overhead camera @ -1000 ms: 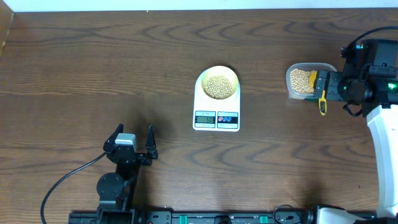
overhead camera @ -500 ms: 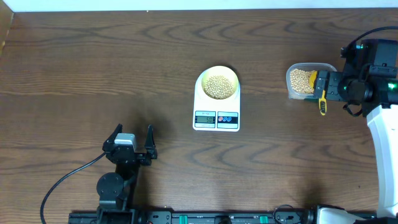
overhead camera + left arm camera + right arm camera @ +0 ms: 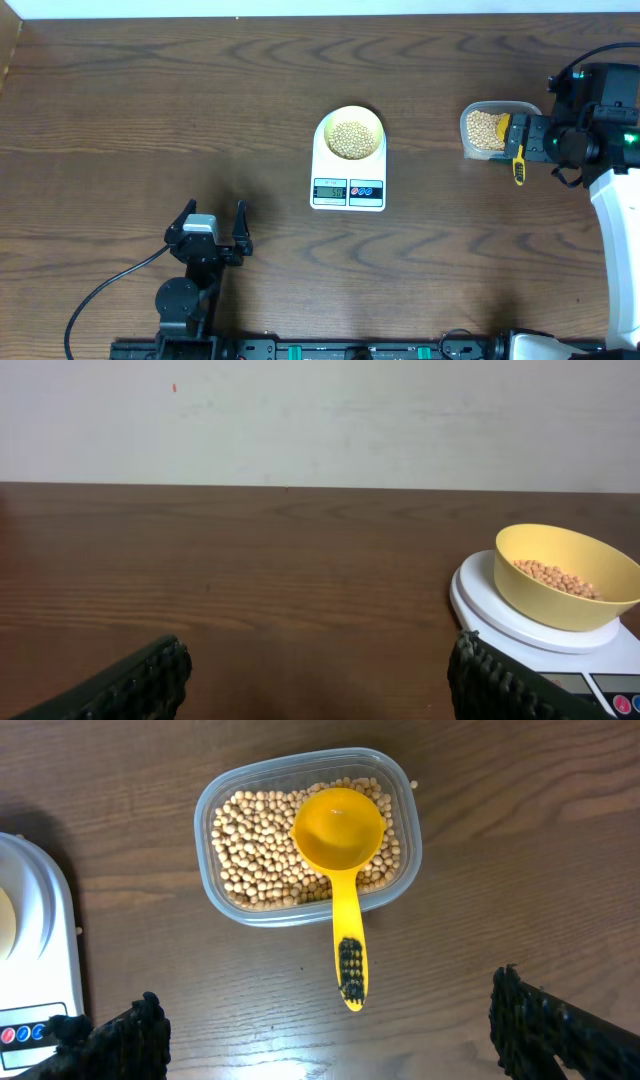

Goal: Scoop item into bowl and weigh 50g on scale

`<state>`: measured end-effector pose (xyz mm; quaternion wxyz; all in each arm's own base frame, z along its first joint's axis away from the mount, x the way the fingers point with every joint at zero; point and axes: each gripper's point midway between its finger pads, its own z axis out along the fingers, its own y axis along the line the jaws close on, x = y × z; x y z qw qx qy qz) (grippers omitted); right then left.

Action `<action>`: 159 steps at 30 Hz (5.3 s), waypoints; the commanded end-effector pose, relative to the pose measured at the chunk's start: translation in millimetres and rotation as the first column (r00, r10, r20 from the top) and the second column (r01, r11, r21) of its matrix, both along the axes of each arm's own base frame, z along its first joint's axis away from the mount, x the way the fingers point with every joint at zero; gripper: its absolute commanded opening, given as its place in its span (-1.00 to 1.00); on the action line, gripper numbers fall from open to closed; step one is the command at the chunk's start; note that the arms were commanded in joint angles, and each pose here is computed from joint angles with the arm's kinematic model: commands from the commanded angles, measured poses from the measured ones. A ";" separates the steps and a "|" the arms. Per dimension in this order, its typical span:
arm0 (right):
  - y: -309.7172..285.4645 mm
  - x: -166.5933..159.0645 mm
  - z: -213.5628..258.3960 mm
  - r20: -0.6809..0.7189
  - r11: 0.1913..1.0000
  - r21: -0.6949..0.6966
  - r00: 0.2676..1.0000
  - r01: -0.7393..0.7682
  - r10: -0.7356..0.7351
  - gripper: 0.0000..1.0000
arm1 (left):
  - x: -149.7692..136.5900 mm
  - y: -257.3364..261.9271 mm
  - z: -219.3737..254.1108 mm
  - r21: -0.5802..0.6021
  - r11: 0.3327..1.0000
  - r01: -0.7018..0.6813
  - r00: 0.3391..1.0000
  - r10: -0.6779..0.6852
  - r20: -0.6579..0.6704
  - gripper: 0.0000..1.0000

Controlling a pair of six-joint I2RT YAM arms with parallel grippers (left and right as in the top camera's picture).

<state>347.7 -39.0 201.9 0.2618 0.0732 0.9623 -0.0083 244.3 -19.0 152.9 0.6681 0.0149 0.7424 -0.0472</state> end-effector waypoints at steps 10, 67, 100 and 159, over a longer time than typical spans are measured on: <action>0.5 -0.4 2.9 0.006 1.000 -0.019 1.000 -0.014 0.014 0.98 | -0.6 1.8 -17.7 -0.010 1.000 -0.011 0.998 0.010 -0.060 0.69; 0.5 -0.4 2.9 0.006 1.000 -0.019 1.000 -0.014 0.014 0.99 | -0.8 1.4 -14.7 -0.011 1.000 -0.009 0.999 0.008 -0.047 0.69; 0.5 -0.4 2.9 0.006 1.000 -0.019 1.000 -0.014 0.014 0.99 | -0.8 1.4 -14.7 -0.011 1.000 -0.009 0.999 0.008 -0.047 0.69; 21.7 -31.3 77.9 0.704 0.998 -0.024 0.708 -0.052 0.054 0.99 | -0.8 1.4 -14.7 -0.011 1.000 -0.009 0.999 0.008 -0.047 0.69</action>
